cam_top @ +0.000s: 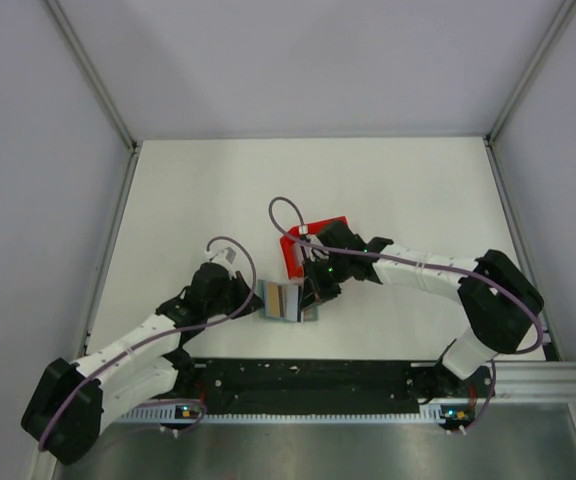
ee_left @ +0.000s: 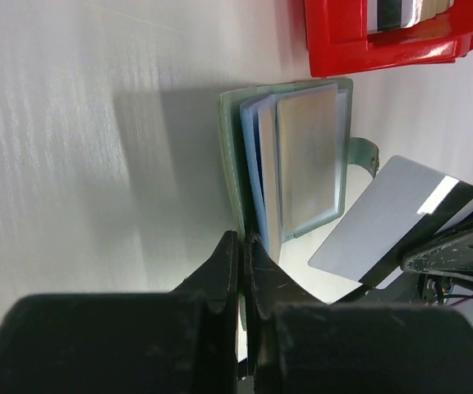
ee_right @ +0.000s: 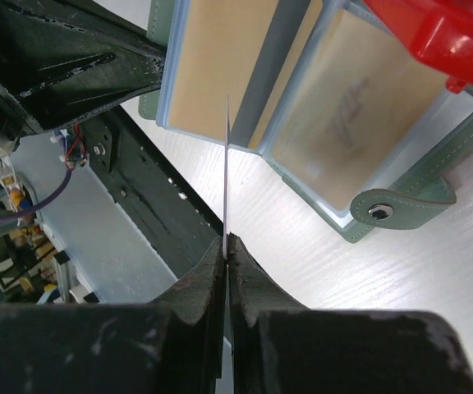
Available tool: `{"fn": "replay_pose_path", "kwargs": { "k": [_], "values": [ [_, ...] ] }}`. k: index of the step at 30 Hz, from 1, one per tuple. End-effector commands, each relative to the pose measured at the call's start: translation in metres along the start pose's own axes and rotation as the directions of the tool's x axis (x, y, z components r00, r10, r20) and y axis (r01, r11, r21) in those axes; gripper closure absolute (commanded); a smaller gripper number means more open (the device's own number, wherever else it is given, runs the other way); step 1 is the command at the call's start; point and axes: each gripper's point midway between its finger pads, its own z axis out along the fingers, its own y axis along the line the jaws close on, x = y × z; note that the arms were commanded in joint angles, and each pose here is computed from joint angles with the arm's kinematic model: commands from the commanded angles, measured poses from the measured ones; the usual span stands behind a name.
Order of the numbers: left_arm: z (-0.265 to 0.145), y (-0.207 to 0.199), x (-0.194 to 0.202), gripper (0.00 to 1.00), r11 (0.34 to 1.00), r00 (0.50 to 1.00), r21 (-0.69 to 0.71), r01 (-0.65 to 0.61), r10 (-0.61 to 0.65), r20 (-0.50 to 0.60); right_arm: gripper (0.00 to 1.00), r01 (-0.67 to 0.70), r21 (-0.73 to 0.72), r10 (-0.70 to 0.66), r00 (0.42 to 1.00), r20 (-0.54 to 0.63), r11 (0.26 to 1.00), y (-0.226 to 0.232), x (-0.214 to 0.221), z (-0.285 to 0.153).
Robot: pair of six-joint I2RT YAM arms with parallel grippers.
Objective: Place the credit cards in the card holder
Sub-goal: Turn over the card slot in the card holder.
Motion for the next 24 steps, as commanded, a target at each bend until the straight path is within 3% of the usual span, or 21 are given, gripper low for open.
{"fn": "replay_pose_path", "kwargs": {
  "k": [1, 13, 24],
  "values": [
    [-0.008, -0.031, -0.015, 1.0, 0.993, 0.998, 0.1, -0.061, 0.058, 0.03, 1.0, 0.081, -0.041, -0.077, 0.993, 0.093, 0.996, 0.029, -0.029, -0.01],
    [-0.01, -0.034, -0.019, 1.0, 0.993, 0.998, 0.103, -0.056, 0.052, 0.042, 1.0, 0.077, 0.034, -0.084, 0.946, 0.312, 0.996, 0.074, -0.073, -0.012],
    [-0.01, -0.032, -0.019, 1.0, 0.994, 0.998, 0.096, -0.053, 0.048, 0.05, 1.0, 0.07, 0.135, -0.109, 0.945, 0.308, 0.988, 0.058, -0.067, -0.007]
  ]
}}
